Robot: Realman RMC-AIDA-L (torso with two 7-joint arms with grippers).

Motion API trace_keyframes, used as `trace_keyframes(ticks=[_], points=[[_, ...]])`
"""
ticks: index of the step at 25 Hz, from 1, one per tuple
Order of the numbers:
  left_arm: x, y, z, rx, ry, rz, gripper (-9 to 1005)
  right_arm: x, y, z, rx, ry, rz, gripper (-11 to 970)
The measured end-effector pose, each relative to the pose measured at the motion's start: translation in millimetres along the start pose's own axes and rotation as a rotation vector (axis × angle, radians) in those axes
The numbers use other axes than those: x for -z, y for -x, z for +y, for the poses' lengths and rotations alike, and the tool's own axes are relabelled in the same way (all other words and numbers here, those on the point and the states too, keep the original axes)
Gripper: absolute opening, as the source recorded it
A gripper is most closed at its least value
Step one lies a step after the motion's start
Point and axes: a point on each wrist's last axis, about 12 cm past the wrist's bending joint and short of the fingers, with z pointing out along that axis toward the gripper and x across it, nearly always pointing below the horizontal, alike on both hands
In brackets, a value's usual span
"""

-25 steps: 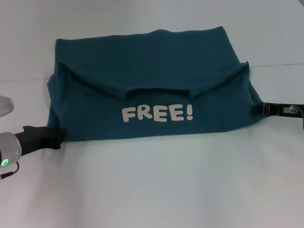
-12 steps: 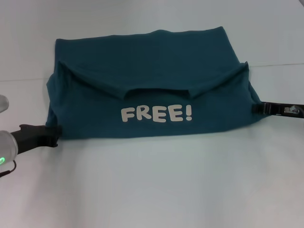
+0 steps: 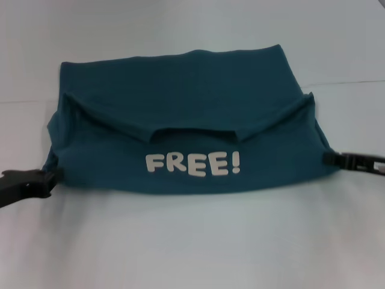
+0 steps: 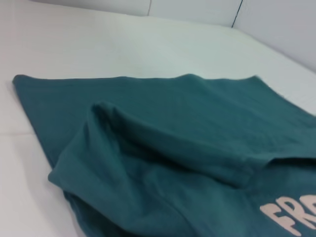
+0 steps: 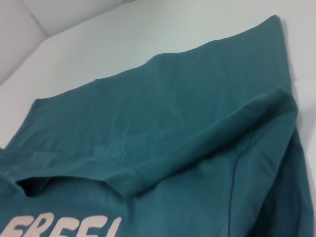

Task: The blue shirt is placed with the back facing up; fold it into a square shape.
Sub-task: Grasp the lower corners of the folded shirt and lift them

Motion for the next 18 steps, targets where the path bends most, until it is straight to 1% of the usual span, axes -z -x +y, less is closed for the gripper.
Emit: trace_keyframes(ticks=[1,3,9,14,18], points=[[7,-4,1.4,0.018,-0.009,-0.005,1,4,-6,-0.6,-0.001,0.01,0.006,41],[14,-9,2.5,0.038,-0.02,-0.008,1,13,-17,-1.0,0.003,0.034,0.013,40],[41,-25,-0.2,0.079,-0.102,-0.004,0,45,-49,-5.0,0.018,0.109,0.002,40],[56,-38,-4.5,0.11,-0.165,0.026,0,73,-75,-8.9,0.02,0.153,-0.024,39],[62,-44,-6.1,0.123,-0.186,0.039,0,88,-88,-12.2,0.021,0.156,-0.024,40]])
